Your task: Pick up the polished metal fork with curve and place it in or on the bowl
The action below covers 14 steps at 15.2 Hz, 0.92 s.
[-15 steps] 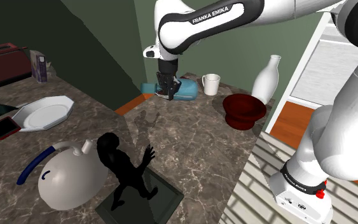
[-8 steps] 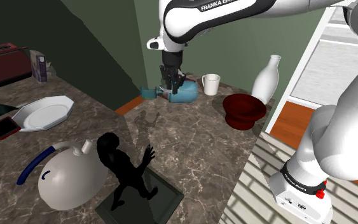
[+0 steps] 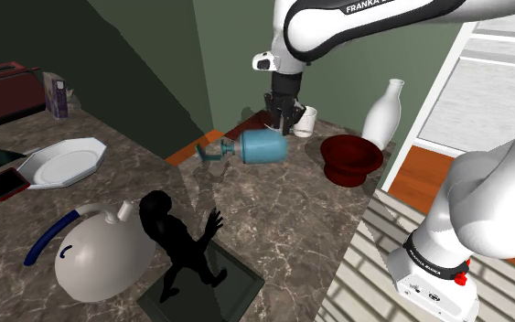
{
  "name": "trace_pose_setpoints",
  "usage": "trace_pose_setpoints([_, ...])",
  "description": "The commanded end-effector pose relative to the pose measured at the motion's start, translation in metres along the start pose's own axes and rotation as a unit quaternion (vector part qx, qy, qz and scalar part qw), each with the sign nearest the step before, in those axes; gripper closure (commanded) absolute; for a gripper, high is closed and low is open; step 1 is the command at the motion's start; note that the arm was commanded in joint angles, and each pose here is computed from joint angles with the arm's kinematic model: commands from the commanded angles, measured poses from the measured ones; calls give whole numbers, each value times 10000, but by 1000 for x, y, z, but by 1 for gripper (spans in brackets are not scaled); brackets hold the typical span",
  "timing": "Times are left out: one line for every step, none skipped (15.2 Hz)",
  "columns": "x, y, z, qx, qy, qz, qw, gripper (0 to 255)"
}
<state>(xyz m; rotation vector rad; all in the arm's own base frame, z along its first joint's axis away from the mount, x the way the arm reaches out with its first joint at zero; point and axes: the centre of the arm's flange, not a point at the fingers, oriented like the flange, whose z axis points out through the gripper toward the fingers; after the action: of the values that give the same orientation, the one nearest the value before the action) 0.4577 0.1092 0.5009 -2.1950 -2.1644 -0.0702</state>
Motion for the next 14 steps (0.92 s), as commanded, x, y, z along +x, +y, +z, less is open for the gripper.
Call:
trace_pose_setpoints([-20,-20,-2,0,3,-4,10000,255])
trace_pose_setpoints([-30,-29,-2,0,3,-4,10000,255])
trace_pose_setpoints([-39,-38,-3,0,3,-4,10000,255])
trace_pose_setpoints([-49,-47,-4,0,3,-4,10000,255])
trace_pose_setpoints([-59,-56,-5,0,3,-4,10000,255])
trace_pose_setpoints([-69,-65,-6,0,3,-4,10000,255])
trace_pose_setpoints([-78,-74,-6,0,3,-4,10000,255])
trace_pose_setpoints([-88,-83,-7,0,3,-4,10000,255])
trace_pose_setpoints([-98,-92,-8,0,3,-4,10000,255])
trace_pose_setpoints([-107,-100,-9,0,3,-4,10000,255])
trace_pose_setpoints([-117,-109,-9,0,3,-4,10000,255])
trace_pose_setpoints([-127,-118,-10,0,3,-4,10000,255])
trace_pose_setpoints([-136,-127,-11,0,3,-4,10000,255])
trace_pose_setpoints([-146,-136,-12,0,3,-4,10000,255])
